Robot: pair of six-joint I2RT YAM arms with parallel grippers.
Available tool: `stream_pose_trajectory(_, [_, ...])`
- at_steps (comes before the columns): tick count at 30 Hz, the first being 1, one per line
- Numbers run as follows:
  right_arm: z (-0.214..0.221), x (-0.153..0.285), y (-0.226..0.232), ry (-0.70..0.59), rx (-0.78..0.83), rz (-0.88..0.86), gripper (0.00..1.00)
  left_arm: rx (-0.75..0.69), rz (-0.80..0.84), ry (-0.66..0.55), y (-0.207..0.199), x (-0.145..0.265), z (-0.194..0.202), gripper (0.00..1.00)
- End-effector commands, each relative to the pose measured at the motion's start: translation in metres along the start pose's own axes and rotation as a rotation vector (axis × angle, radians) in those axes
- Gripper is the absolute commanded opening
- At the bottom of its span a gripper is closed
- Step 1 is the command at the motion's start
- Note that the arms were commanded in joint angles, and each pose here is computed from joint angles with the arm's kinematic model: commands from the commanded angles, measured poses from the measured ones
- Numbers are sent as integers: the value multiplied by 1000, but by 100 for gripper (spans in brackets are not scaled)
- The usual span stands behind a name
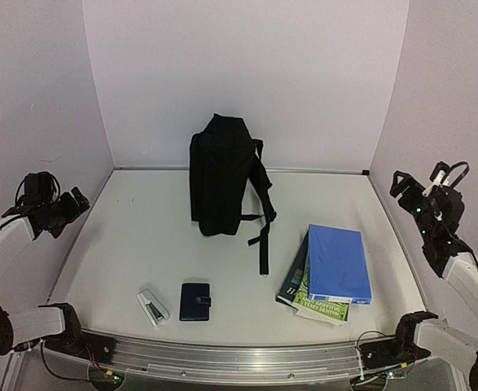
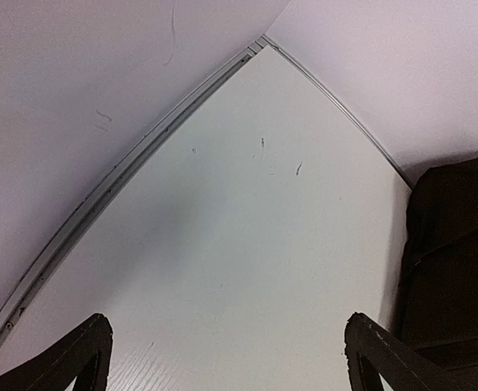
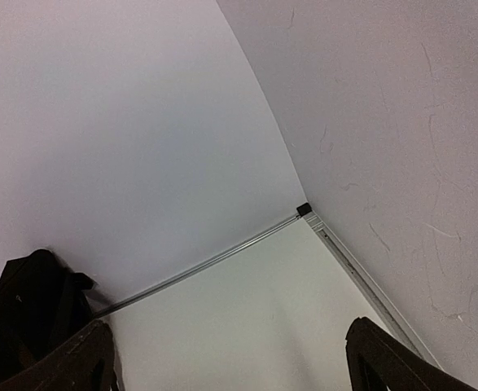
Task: Pack the student bag
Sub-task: Adjust the student bag at the center of the board.
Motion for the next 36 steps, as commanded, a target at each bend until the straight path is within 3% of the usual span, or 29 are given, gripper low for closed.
stream_pose_trajectory(1, [-23, -1, 11, -6, -56, -14, 98, -21, 29, -29, -24, 34, -32, 100])
stream_pose_trajectory(5, [-25, -4, 15, 1, -90, -40, 98, -91, 27, -67, -42, 62, -60, 100])
stream_pose_trajectory(9, [-27, -14, 32, 79, -57, -185, 98, -202, 99, -63, -62, 77, -78, 100])
stream_pose_trajectory(14, [-23, -26, 53, 199, -71, -367, 98, -238, 195, -2, -75, 65, -82, 100])
stream_pose_trajectory(19, [-11, -29, 90, 286, -59, -456, 98, -252, 259, -21, -71, 40, -72, 100])
stream_pose_trajectory(24, [19, -28, 147, 387, -41, -558, 98, -255, 312, 62, -67, 27, -55, 100])
stream_pose_trajectory(29, [47, -24, 219, 430, -70, -742, 90, -218, 405, 168, -71, 15, -46, 100])
stream_pose_trajectory(36, [90, -29, 303, 485, -29, -871, 85, -220, 421, 190, -72, 14, -44, 100])
Point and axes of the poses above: each gripper's point midway between its finger pads, its own x axis back along the fingers, its own y axis along the line the jaws close on, z = x × y, the point moved 9 cm from there along x, back along the fingers, and after that the axes turned 2 degrees about x, right-handed, at the moved point
